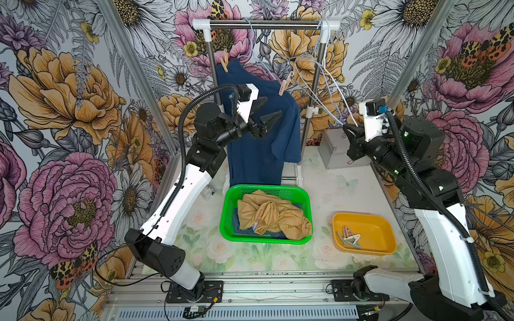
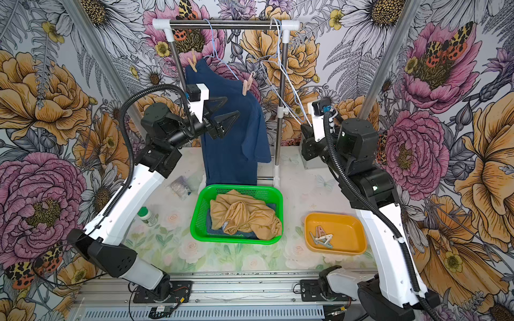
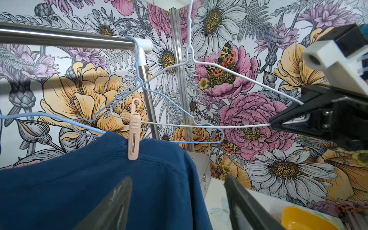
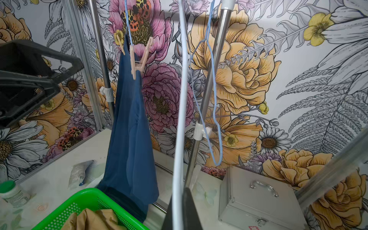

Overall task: Remove the clothespins securing t-shirts to the hanger
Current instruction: Place the hanger on the clothes rail.

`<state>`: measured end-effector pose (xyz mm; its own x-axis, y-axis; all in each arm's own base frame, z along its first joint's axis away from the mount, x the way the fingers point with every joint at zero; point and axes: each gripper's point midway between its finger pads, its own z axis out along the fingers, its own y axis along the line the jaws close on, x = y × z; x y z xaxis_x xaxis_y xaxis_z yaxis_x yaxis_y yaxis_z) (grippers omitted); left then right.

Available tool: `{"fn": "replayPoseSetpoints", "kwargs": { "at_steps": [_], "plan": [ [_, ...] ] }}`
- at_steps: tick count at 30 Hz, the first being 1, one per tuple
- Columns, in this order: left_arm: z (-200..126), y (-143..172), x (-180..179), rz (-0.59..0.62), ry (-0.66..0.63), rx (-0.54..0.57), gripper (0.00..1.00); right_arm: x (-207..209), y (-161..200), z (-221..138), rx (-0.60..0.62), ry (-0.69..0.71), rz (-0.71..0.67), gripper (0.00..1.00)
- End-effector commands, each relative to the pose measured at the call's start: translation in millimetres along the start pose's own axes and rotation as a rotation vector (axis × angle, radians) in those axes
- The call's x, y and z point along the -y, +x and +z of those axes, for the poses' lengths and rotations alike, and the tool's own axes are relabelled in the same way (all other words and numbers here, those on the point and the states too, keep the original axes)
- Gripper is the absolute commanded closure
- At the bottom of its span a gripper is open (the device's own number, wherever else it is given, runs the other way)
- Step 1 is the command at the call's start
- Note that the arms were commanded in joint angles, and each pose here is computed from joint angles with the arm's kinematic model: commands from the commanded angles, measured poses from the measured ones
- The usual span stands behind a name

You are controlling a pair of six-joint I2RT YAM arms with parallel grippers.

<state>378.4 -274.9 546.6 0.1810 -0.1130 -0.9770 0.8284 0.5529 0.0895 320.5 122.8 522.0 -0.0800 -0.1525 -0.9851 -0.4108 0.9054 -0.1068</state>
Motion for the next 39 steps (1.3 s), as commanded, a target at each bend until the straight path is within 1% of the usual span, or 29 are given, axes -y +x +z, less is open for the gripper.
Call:
{"fn": "replayPoseSetpoints", "kwargs": {
  "at_steps": [1, 8, 12, 16, 17, 18, 24, 30, 34, 39],
  "plan": [
    [3.5, -18.7, -8.1, -0.078, 0.034, 0.076, 0.25, -3.5, -28.7, 6.6, 0.088, -0.044, 0.058, 1.00],
    [14.7, -34.7, -20.9, -0.099, 0.067, 0.131, 0.25, -2.9, -34.3, 44.3, 0.078, -0.080, 0.103, 1.00],
    [20.5, -40.5, -27.1, -0.089, 0.065, 0.154, 0.25, -0.3, -37.4, 62.5, 0.085, -0.095, 0.134, 1.00],
    [25.5, -48.0, -34.2, -0.082, 0.062, 0.177, 0.24, 3.8, -33.4, 77.2, 0.069, -0.101, 0.162, 1.00],
    [24.4, -54.3, -34.0, -0.074, 0.063, 0.190, 0.24, 4.0, -31.1, 80.3, 0.062, -0.105, 0.169, 1.00],
    [33.4, -40.0, -41.9, -0.090, 0.059, 0.171, 0.24, 3.9, -28.7, 83.9, 0.056, -0.110, 0.173, 1.00],
    [42.3, -38.0, -57.6, -0.094, 0.037, 0.186, 0.24, 7.3, -22.3, 101.7, 0.036, -0.139, 0.202, 1.00],
    [46.2, -35.7, -63.1, -0.085, 0.027, 0.190, 0.24, 3.7, -2.2, 115.2, -0.016, -0.165, 0.216, 1.00],
    [46.3, -41.5, -64.2, -0.078, 0.023, 0.209, 0.24, 2.4, 1.3, 116.3, -0.024, -0.171, 0.216, 1.00],
    [47.5, -44.9, -71.0, -0.100, 0.010, 0.220, 0.24, 2.7, 5.8, 114.7, -0.034, -0.163, 0.210, 1.00]
  ]
}}
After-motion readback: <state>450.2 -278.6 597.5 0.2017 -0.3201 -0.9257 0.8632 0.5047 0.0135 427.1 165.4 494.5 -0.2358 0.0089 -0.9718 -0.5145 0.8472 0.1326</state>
